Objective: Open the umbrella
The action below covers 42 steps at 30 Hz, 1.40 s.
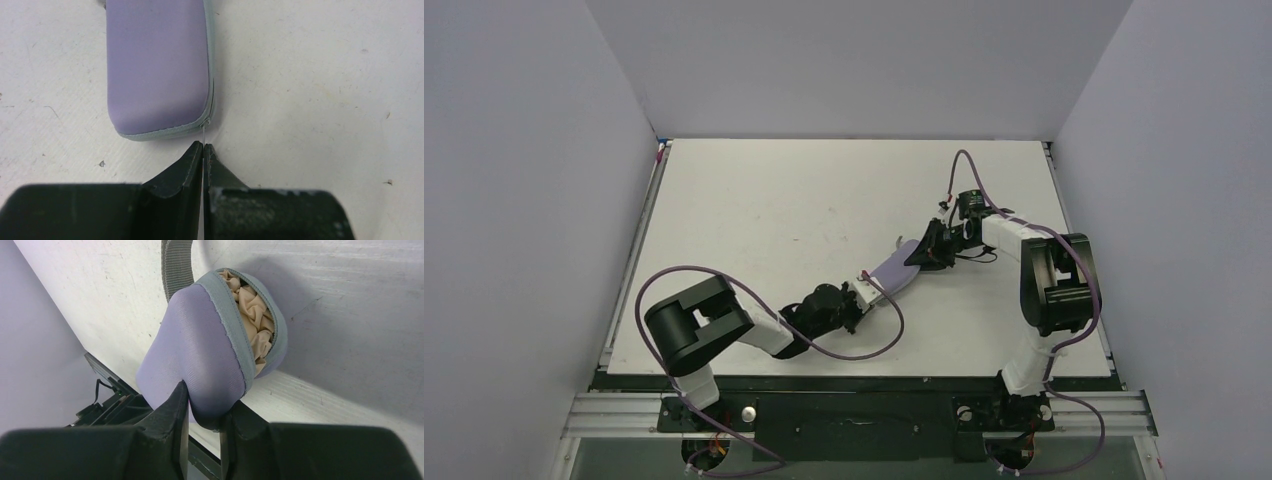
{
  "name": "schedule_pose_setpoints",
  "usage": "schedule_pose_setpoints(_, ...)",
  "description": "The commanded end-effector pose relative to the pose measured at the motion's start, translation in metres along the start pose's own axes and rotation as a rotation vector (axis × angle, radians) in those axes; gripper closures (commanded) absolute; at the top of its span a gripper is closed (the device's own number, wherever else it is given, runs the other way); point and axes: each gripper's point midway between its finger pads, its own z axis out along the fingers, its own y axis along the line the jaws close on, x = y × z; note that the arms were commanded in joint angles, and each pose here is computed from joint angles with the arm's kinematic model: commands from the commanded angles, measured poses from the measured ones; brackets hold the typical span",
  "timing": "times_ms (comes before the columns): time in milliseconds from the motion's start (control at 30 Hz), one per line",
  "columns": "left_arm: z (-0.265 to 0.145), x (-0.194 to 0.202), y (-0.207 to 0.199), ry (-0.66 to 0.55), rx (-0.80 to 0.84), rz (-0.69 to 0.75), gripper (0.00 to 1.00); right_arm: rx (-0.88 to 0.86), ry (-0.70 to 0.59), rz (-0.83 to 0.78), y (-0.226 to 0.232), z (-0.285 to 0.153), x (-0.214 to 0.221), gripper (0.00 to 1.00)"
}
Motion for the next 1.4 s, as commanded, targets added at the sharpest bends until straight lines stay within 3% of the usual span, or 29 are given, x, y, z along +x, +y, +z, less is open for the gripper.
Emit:
schedule_pose_setpoints(0, -0.013, 0.003, 0.008, 0.019, -0.046, -0.02, 1.0, 0.277, -0.041, -0.035, -0.07, 0.008, -0.007, 1.0)
schedule_pose_setpoints(267, -0.021, 0.015, 0.022, 0.056, -0.082, -0.027, 1.0, 0.236, 0.013, -0.147, -0.067, 0.003, 0.0, 1.0)
schedule_pose_setpoints(933, -0.007, 0.007, 0.045, 0.029, -0.073, 0.069, 1.0, 0.144, 0.331, -0.614, -0.054, 0.001, 0.042, 1.0)
schedule_pose_setpoints(1367, 0.014, -0.006, 0.047, 0.004, -0.057, 0.077, 1.0, 0.09, 0.41, -0.721, -0.042, 0.003, 0.057, 1.0)
